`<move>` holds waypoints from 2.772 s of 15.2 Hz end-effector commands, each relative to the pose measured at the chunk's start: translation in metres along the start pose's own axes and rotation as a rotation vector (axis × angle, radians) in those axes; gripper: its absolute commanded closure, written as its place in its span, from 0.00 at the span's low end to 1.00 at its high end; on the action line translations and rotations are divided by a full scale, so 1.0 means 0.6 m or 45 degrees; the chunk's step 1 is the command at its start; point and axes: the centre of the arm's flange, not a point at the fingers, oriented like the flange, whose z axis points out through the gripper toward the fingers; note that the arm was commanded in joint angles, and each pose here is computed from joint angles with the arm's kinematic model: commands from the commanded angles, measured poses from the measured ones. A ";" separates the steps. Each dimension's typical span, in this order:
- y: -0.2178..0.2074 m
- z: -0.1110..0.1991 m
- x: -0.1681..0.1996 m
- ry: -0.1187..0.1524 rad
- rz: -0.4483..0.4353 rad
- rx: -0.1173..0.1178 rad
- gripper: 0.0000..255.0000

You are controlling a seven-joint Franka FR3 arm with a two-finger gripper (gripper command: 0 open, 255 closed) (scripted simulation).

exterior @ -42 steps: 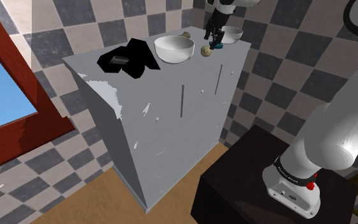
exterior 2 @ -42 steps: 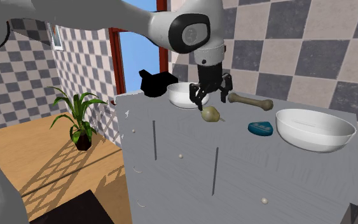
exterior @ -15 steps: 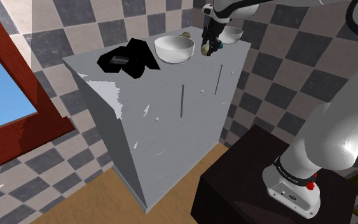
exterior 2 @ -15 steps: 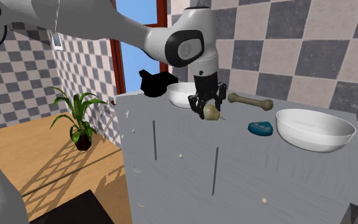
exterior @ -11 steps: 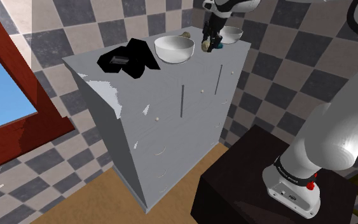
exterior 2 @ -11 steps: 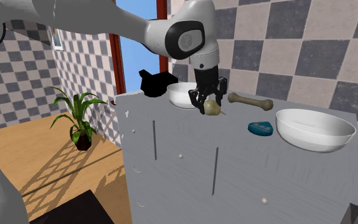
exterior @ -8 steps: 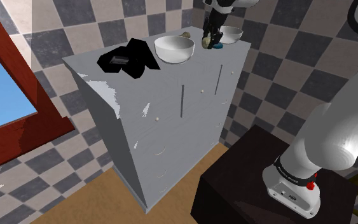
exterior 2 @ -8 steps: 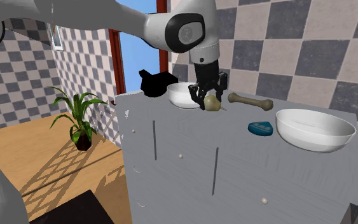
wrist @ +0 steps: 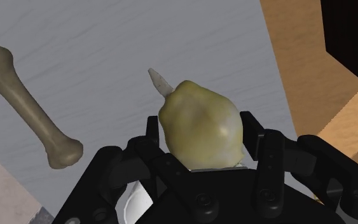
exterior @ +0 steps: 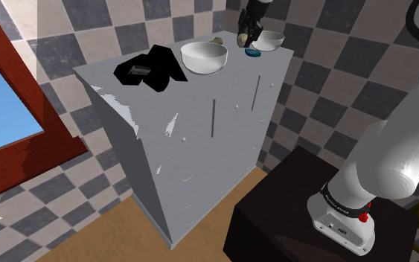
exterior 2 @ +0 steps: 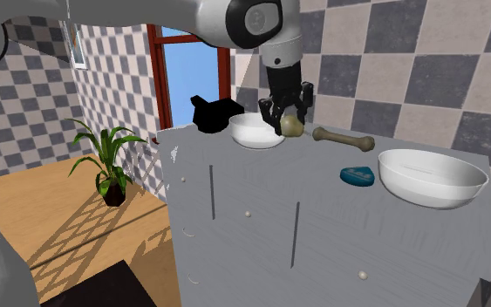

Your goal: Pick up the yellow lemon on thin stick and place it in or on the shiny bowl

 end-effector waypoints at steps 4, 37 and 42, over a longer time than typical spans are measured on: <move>0.012 -0.044 0.002 0.000 0.000 0.000 1.00; 0.010 -0.023 0.315 0.000 0.000 0.000 1.00; -0.002 0.019 0.310 0.000 0.000 0.000 1.00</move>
